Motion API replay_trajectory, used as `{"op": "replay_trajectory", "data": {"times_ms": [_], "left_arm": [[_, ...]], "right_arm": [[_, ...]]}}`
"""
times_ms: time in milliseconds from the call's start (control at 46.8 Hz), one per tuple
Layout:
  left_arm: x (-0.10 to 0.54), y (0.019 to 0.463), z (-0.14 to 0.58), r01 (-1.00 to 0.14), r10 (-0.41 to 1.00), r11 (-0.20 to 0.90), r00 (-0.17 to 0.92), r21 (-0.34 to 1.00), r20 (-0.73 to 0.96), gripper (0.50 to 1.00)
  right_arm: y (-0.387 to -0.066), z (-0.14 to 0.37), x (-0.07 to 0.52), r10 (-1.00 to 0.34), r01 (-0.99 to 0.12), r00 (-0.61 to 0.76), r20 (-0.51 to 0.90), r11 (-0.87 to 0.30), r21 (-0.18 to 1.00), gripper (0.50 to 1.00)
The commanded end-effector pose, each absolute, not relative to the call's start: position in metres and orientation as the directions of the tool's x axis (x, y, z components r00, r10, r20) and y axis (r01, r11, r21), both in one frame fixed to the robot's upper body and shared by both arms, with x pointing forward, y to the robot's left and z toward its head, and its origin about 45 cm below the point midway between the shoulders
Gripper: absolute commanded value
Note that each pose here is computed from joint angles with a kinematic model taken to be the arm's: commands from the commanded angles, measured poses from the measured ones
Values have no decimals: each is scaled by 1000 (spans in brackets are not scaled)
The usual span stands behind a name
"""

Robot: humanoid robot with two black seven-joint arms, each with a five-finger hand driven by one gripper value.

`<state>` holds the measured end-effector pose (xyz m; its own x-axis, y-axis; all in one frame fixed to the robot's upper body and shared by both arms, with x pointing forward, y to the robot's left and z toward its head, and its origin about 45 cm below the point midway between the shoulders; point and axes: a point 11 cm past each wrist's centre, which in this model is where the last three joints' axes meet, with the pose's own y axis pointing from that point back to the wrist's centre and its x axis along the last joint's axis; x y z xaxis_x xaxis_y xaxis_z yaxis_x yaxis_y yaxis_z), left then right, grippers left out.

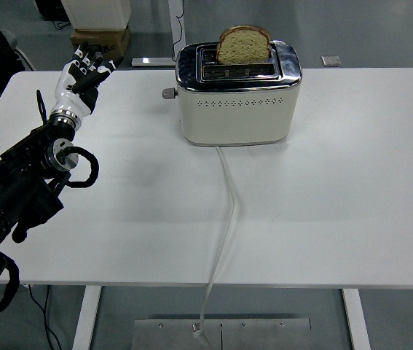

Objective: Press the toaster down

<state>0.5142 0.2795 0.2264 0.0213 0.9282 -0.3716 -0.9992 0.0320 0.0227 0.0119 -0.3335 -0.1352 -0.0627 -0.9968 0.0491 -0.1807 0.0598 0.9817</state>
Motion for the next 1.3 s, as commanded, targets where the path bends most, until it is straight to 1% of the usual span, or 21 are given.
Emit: {"op": "replay_trajectory", "data": {"times_ms": [0, 192, 321, 427, 556, 641, 705, 769, 855, 962, 1218, 1282], "left_arm": [[514, 278, 225, -998, 948, 55, 44, 27, -316, 1000], [511, 280, 219, -997, 972, 63, 50, 46, -230, 1000], [511, 287, 217, -998, 992, 1, -7, 65, -123, 1000], [510, 291, 215, -996, 996, -52, -57, 73, -68, 1000], [511, 290, 216, -996, 996, -56, -61, 72, -59, 1000], [511, 284, 217, -997, 999, -25, -28, 68, -45, 1000], [510, 280, 216, -997, 1000, 13, 14, 72, 9, 1000], [508, 278, 215, -994, 995, 70, 75, 78, 58, 1000], [502, 273, 210, -985, 987, 145, 150, 91, 57, 1000], [499, 276, 212, -980, 980, 177, 184, 90, 81, 1000], [486, 274, 218, -947, 910, 304, 322, 107, 261, 1000], [483, 278, 220, -940, 893, 321, 341, 114, 295, 1000]], "right_arm": [[-334, -135, 12, -997, -181, -63, 49, 60, 982, 1000], [-334, -135, 12, -997, -181, -63, 49, 60, 982, 1000], [-334, -135, 12, -997, -181, -63, 49, 60, 982, 1000], [-334, -135, 12, -997, -181, -63, 49, 60, 982, 1000], [-334, -135, 12, -997, -181, -63, 49, 60, 982, 1000], [-334, -135, 12, -997, -181, -63, 49, 60, 982, 1000], [-334, -135, 12, -997, -182, -63, 49, 60, 981, 1000], [-334, -135, 12, -997, -182, -63, 49, 60, 981, 1000], [-334, -135, 12, -997, -181, -63, 49, 60, 982, 1000], [-334, -135, 12, -997, -181, -63, 49, 60, 982, 1000], [-334, -135, 12, -997, -181, -63, 49, 60, 982, 1000], [-333, -135, 12, -997, -180, -61, 49, 59, 982, 1000]]}}
